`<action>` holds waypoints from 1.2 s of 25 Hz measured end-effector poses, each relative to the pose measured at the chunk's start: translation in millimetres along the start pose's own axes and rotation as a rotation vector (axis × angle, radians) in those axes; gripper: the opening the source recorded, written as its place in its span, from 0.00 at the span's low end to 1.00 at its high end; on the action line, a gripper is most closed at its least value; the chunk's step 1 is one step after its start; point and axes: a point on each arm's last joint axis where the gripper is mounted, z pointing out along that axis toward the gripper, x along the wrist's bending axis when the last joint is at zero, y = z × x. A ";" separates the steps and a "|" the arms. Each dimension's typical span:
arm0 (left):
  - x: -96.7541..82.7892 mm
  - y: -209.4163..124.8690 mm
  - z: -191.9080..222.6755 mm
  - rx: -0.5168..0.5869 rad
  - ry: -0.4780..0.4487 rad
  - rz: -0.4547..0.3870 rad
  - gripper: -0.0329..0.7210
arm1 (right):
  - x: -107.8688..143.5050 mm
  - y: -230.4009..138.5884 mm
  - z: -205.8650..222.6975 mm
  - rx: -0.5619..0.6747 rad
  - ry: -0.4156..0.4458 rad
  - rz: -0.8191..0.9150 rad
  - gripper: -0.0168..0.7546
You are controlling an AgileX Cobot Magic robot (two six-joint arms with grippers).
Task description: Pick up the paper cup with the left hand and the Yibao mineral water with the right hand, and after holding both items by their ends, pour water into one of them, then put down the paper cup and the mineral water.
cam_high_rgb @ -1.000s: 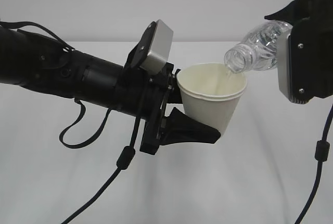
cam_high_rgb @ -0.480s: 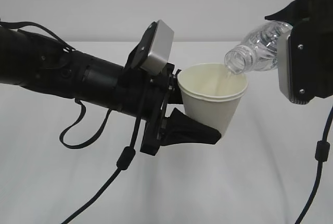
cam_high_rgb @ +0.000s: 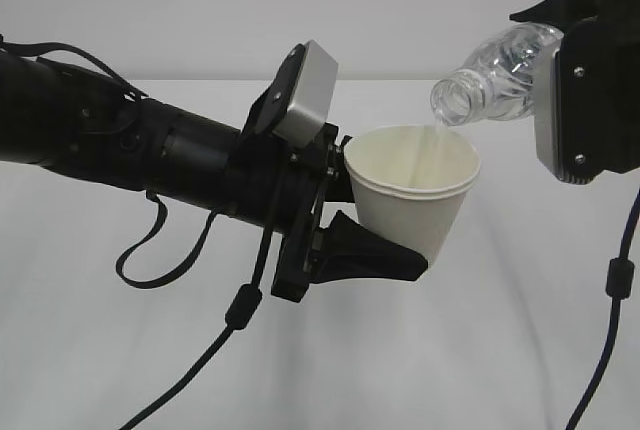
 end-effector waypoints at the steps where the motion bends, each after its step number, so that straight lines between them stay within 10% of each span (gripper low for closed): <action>1: 0.0 0.0 0.0 0.000 0.000 0.000 0.63 | 0.0 0.0 0.0 0.000 0.000 0.000 0.67; 30: 0.0 0.0 0.0 0.000 0.000 0.000 0.63 | 0.1 0.0 0.0 0.000 0.001 -0.005 0.67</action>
